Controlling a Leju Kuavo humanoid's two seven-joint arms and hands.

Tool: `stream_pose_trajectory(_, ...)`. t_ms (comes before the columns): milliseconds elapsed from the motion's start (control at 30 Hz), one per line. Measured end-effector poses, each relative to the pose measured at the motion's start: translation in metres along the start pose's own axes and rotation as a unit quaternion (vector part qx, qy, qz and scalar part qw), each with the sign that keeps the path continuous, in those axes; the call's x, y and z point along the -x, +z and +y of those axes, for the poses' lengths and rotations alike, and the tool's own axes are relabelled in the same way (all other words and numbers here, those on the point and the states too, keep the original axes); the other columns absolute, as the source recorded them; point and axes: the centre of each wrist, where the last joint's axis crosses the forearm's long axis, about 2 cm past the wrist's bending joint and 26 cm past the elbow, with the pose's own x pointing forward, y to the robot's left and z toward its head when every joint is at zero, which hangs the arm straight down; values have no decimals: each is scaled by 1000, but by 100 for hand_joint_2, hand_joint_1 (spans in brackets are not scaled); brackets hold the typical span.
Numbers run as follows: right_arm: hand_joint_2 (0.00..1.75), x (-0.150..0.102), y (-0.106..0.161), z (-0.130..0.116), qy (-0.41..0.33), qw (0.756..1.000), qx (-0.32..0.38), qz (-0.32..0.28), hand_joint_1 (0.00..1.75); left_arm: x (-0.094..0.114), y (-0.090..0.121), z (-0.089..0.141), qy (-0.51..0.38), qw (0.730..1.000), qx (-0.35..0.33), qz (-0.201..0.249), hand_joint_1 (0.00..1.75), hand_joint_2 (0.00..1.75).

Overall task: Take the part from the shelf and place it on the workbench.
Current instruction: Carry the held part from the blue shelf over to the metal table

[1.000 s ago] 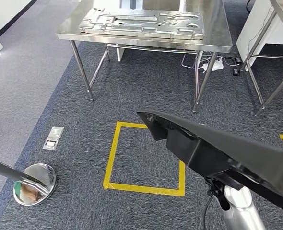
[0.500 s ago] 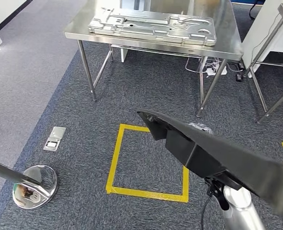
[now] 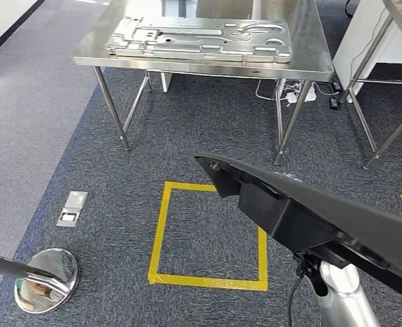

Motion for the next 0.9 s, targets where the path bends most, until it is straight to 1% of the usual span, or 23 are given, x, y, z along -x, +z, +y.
stream_pose_trajectory(200,175,0,-1,0,-2,1000,1,-1,175,2,1,1,0,1000,-1,3,0,175)
stream_pose_trajectory(900,175,0,-1,1,4,1000,3,0,175,-1,0,0,0,1000,0,-1,0,175)
